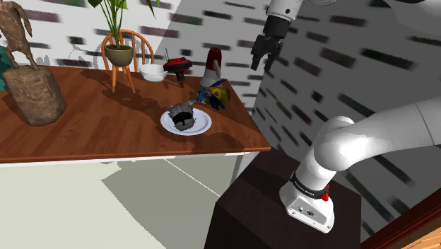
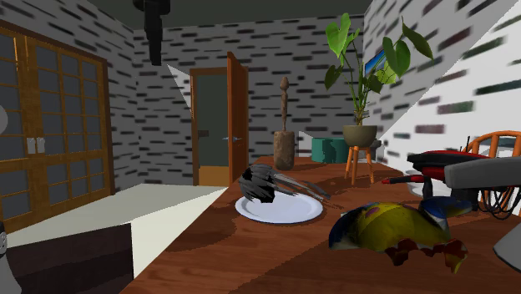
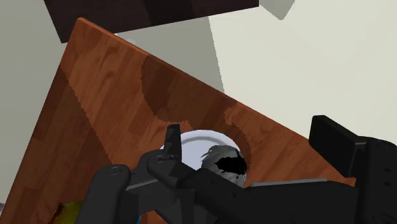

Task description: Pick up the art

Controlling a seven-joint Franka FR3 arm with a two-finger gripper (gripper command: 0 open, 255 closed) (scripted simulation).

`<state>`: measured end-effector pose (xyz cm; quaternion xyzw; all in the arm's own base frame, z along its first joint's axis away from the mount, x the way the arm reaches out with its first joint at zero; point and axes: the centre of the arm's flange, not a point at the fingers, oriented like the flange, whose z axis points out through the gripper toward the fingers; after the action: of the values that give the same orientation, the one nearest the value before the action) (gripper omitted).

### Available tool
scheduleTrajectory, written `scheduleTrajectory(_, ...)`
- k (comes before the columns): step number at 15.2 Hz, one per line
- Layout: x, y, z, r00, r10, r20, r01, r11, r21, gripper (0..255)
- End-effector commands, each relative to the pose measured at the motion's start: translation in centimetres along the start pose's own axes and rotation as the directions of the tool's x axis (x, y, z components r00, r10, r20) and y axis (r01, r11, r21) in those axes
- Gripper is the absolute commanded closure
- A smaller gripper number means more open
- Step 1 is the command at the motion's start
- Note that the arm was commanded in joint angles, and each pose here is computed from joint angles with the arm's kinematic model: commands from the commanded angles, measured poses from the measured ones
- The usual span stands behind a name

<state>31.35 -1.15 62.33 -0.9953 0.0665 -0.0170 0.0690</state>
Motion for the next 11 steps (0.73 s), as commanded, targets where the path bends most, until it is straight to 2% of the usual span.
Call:
scheduleTrajectory(1, 0.0, 0.0, 0.0, 1.000, 0.000, 0.000, 0.000, 1.000, 0.000, 0)
scheduleTrajectory(6, 5.2, -2.0, 4.0, 0.993, 0.119, 0.013, -0.118, 0.993, -0.014, 0)
scheduleTrajectory(11, 10.4, -3.4, 8.1, 0.971, 0.236, 0.025, -0.235, 0.972, -0.029, 0)
